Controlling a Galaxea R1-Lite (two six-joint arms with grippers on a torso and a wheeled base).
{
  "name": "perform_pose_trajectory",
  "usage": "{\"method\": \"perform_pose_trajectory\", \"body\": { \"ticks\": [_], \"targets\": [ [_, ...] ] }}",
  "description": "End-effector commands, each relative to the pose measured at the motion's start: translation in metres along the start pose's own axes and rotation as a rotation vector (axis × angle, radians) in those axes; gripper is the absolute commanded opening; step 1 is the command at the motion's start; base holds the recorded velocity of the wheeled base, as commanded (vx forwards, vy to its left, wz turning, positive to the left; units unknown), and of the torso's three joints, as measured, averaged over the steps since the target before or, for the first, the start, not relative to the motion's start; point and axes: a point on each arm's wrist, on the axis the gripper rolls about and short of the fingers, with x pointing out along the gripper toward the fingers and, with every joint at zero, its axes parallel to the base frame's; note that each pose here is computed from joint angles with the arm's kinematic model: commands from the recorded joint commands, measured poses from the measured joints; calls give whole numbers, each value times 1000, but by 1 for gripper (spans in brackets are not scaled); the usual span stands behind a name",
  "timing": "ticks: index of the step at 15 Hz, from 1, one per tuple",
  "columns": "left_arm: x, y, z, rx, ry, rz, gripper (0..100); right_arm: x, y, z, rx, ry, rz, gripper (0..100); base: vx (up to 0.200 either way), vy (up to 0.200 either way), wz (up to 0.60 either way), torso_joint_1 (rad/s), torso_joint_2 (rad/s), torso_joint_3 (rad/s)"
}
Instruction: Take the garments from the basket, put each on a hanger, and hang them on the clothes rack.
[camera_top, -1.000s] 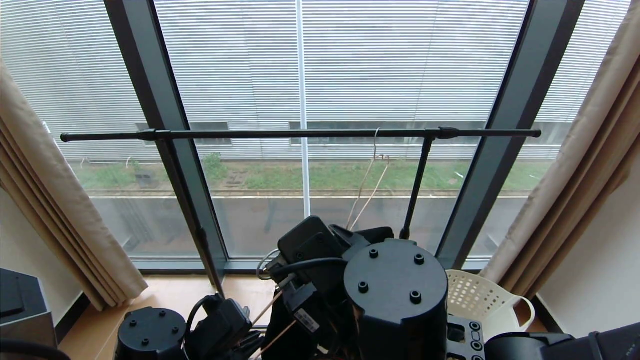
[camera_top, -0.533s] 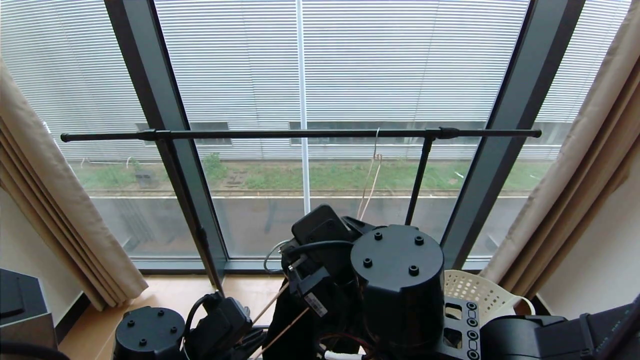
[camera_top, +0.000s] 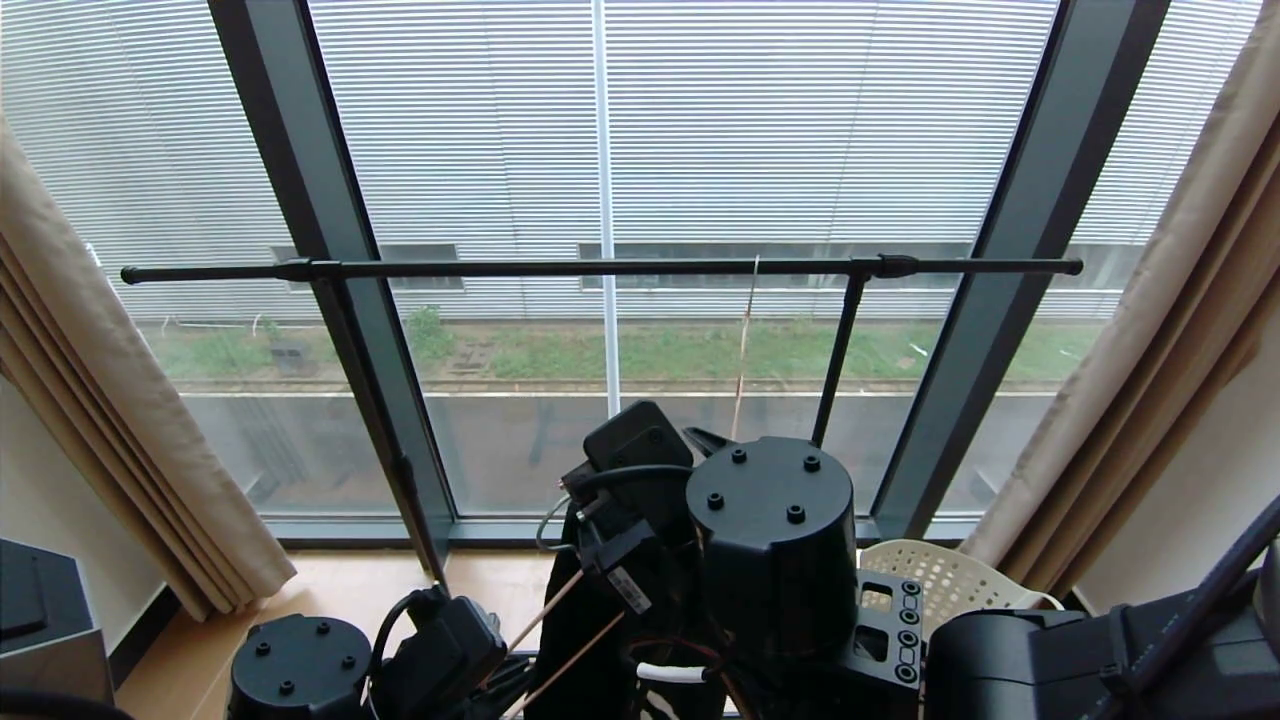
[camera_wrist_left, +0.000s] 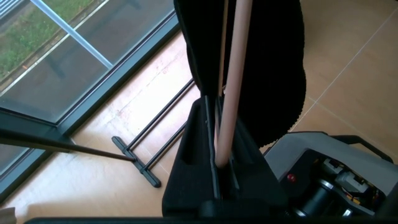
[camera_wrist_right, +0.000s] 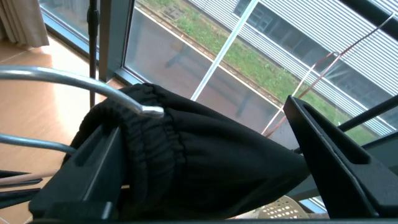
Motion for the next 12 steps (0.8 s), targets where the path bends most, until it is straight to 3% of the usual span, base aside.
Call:
{"method": "perform_pose_trajectory", "body": {
  "ticks": [1, 12],
  "targets": [
    [0, 0, 0, 0, 0, 1, 0, 2, 2, -3, -5, 6, 0, 100, 0, 0, 0, 0, 0, 0],
    [0, 4, -1, -21, 6, 20, 0, 0, -1, -2, -4, 7, -9, 100, 0, 0, 0, 0, 0, 0]
  ]
}}
